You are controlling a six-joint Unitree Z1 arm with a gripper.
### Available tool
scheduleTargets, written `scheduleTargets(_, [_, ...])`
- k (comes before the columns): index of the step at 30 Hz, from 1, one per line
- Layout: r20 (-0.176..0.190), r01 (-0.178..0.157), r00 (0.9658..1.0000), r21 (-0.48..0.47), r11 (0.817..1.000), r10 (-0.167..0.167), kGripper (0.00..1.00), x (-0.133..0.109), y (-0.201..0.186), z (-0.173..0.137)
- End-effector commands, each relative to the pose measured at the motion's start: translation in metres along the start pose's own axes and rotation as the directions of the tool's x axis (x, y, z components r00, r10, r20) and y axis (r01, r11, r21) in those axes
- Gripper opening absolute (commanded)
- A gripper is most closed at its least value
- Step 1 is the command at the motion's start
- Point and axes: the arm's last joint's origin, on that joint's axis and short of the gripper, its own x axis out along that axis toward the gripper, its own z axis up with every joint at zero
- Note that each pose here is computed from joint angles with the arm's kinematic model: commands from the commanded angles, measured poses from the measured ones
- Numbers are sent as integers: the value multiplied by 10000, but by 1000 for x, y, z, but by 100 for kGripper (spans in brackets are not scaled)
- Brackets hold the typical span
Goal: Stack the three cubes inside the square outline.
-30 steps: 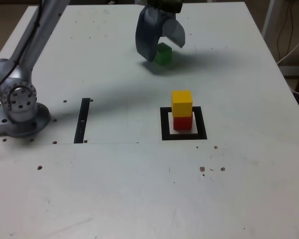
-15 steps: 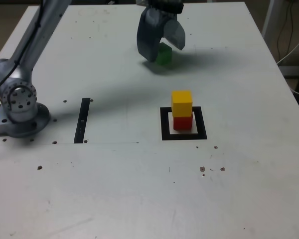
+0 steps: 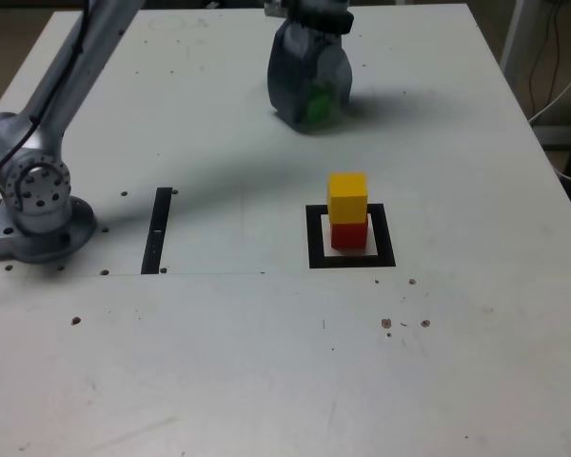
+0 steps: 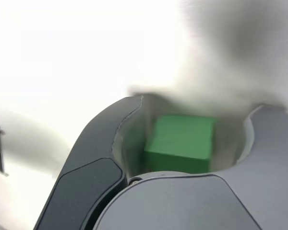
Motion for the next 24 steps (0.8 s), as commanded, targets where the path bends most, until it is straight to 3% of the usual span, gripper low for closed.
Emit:
scheduleTargets(1, [57, -59, 10000, 43, 10000, 59, 30, 0, -2, 1])
scheduleTargets(13, [155, -93, 9998, 45, 9999, 93, 29, -6, -2, -2])
scheduleTargets(24, [604, -67, 9982, 55, 10000, 64, 29, -36, -4, -26])
